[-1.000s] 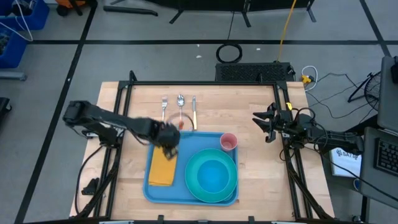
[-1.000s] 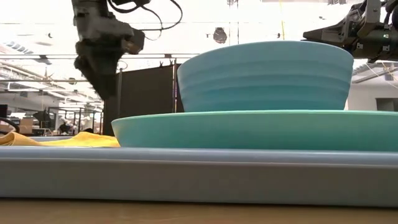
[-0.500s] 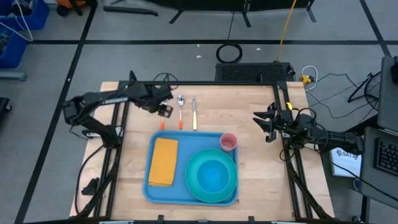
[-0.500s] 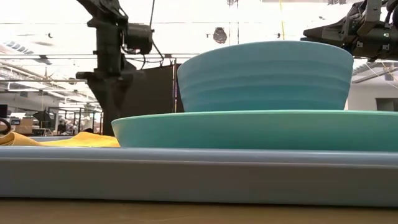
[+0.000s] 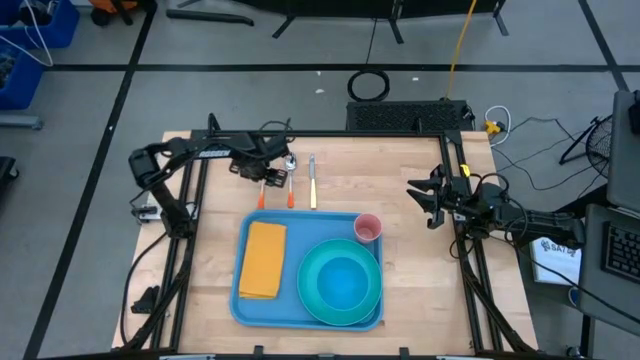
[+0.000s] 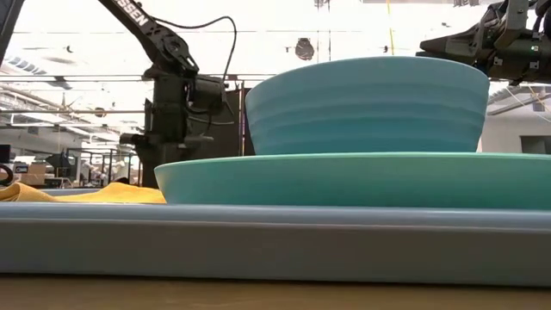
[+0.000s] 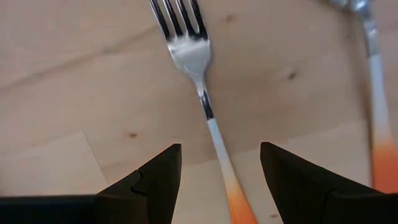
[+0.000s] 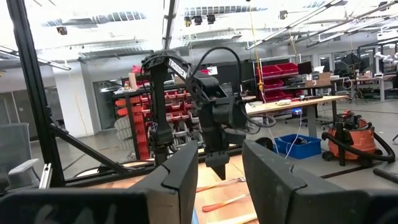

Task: Set up tray
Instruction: Put the orange fork on the yellow napkin

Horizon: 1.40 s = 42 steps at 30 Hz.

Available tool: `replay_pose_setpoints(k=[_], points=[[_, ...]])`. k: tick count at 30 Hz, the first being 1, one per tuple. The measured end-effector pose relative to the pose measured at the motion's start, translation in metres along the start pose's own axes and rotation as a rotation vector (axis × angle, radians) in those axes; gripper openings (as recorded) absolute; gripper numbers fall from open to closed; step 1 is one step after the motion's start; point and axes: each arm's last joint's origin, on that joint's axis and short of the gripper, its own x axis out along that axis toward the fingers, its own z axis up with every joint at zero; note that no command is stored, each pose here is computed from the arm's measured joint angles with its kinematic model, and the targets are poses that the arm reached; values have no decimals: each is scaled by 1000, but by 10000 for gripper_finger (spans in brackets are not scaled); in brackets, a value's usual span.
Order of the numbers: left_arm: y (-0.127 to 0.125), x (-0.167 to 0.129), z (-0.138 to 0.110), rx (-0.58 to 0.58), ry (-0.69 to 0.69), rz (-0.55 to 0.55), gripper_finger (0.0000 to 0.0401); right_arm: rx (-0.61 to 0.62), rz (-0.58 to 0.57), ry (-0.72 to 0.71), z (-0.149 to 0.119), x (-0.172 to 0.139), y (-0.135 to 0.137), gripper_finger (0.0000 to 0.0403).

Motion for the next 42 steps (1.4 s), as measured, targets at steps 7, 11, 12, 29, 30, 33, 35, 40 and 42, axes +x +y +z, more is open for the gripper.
replay_pose_setpoints(k=[7, 11, 12, 29, 30, 33, 35, 40, 42], points=[[0, 5, 4, 6, -9, 5, 225, 0, 0, 4, 0, 0, 0, 116], [2, 7, 5, -4, -12, 9, 225, 0, -1, 7, -1, 0, 0, 116], [3, 9, 4, -15, -13, 11, 225, 0, -1, 9, -1, 0, 0, 116], [12, 35, -3, -36, -23, -55, 204, -1, -2, 13, -1, 0, 0, 116], [12, 35, -3, -31, -25, -61, 191, -1, -2, 14, -1, 0, 0, 116], [12, 35, -2, -15, -22, -81, 134, -1, 0, 16, -1, 0, 0, 116], [12, 35, -1, -15, -26, -81, 85, -9, 22, 40, -3, 0, 0, 116], [12, 35, -1, 1, -31, -78, 19, -59, 61, 193, -17, -2, 0, 116], [12, 35, -1, 6, -31, -78, 24, -62, 68, 241, -20, -3, 0, 116]])
